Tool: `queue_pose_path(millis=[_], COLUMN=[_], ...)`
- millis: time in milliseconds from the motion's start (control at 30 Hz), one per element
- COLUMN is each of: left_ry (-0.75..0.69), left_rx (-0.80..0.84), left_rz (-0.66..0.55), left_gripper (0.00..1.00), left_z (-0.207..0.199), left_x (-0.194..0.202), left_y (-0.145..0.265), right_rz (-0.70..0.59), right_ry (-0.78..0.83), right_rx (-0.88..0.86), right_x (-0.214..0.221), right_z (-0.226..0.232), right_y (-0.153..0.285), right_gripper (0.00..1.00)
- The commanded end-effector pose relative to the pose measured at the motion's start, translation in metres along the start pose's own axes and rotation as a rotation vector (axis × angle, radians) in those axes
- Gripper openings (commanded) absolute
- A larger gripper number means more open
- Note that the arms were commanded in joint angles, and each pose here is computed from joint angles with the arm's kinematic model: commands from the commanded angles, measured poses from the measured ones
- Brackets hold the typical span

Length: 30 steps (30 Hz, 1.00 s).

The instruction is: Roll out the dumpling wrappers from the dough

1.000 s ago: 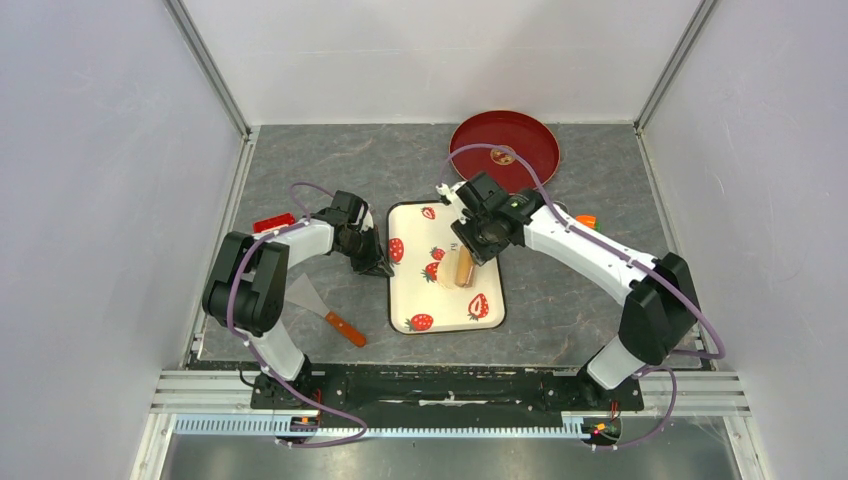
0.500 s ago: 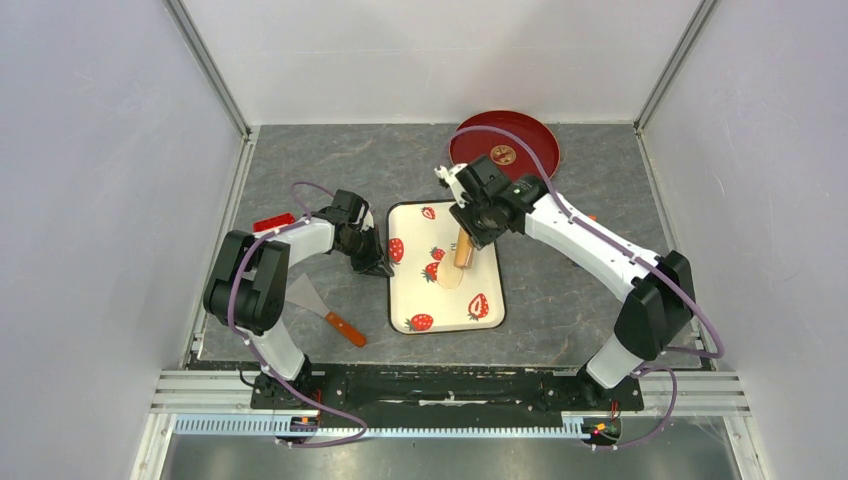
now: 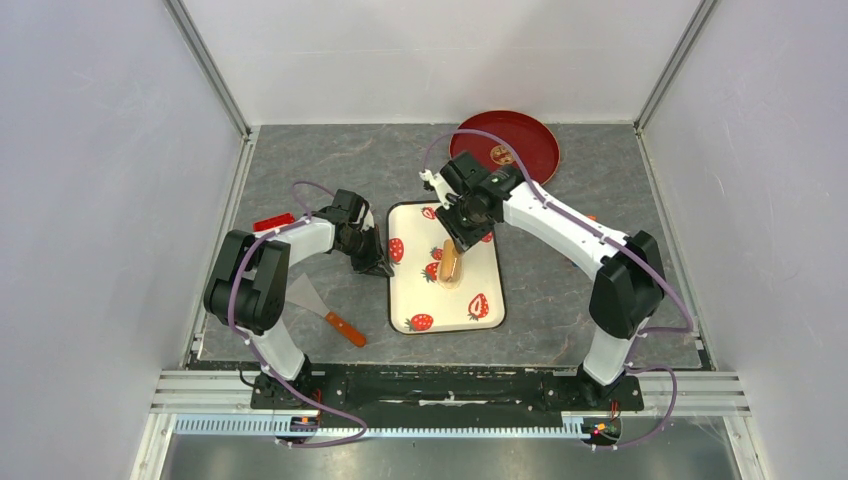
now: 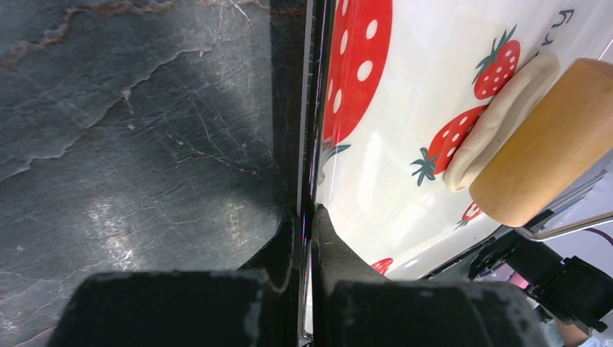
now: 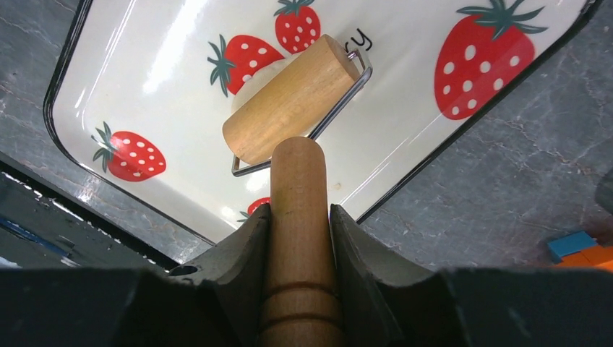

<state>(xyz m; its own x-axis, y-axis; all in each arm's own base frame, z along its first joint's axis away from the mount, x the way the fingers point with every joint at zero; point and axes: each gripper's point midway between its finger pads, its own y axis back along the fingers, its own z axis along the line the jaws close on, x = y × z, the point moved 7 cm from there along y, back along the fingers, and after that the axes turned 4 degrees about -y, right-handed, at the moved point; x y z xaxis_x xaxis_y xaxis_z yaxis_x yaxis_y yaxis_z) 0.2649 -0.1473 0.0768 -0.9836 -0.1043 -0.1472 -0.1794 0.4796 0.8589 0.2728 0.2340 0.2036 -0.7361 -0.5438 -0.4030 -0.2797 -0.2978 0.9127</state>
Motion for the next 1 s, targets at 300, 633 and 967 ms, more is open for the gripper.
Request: queue_pose_path(millis=[300,633,967], left_ry=[-0.038,-0.041,-0.04], left_rx=[-0.104,-0.109,-0.111], left_rz=[0.022,0.023,0.019], left_gripper=[0.02,0.02,0.02], left_z=[0.014,0.015,0.014], left_x=[0.006,0.008,0.007], left_y=[-0.018,-0.018,-0.018], right_rz=[0.109,0.295,0.369], right_ry=[-0.014,-0.064,-0.074], right_rx=[-0.009,0.096,0.109], right_x=[0.025,0.048,0.055], right_z=[0.0,-0.018,-0.026], right_y=[-0.024,-0.048,-0.06], right_gripper=[0.0,0.0,0.0])
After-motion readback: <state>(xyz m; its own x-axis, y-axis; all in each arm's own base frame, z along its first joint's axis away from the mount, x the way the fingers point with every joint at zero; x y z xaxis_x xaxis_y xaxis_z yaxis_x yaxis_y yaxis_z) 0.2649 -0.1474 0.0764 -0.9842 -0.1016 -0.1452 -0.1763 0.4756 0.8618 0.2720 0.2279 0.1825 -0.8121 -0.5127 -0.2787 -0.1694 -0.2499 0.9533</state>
